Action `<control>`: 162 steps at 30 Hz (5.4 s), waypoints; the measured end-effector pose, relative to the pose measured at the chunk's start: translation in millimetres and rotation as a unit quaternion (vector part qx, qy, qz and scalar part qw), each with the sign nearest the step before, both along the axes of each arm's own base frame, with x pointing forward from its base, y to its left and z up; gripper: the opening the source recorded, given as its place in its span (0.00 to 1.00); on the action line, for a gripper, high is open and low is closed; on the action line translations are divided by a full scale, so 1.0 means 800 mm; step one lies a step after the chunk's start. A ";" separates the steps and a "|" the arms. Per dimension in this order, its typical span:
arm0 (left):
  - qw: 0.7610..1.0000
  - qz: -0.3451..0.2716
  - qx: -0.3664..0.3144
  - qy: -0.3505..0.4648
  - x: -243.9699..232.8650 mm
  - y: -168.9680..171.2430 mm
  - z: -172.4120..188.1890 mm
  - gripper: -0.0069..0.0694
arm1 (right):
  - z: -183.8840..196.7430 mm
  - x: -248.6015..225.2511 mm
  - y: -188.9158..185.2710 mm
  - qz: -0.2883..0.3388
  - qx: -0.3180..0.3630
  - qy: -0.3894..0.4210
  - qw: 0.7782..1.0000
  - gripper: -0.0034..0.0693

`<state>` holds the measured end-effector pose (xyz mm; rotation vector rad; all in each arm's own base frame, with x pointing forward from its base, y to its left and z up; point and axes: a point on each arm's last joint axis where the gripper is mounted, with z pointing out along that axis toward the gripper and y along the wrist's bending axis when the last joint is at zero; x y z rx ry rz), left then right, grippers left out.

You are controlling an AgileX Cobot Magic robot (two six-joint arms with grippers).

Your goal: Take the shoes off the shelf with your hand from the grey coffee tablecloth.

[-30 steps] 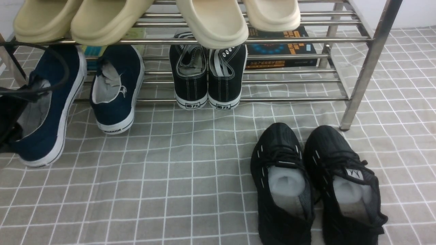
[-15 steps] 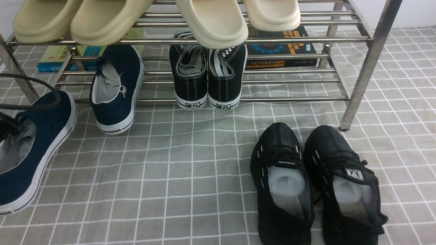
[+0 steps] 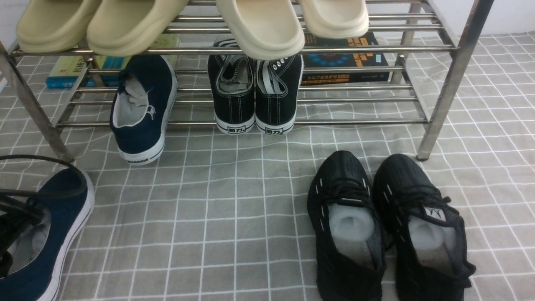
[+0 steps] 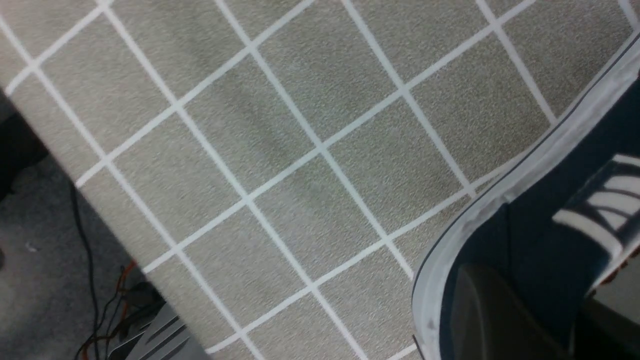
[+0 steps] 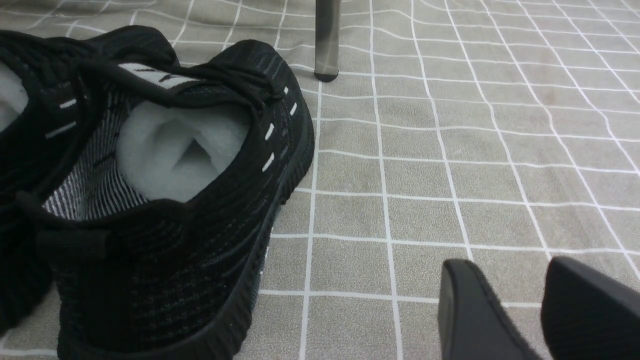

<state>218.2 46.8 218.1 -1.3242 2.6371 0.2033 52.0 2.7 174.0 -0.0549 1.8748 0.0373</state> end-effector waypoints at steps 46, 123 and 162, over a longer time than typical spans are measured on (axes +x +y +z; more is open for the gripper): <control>0.965 -0.115 -0.109 -0.207 0.198 -0.095 0.041 0.42 | 0.000 0.000 0.000 0.000 0.000 0.000 1.000 0.38; 0.980 -0.166 -0.092 -0.056 0.010 -0.080 0.027 0.14 | 0.000 0.000 0.000 0.000 0.000 0.000 1.000 0.38; 0.884 -0.399 -0.025 -0.243 -0.176 -0.079 0.116 0.09 | 0.000 0.000 0.000 0.000 0.000 0.000 1.000 0.38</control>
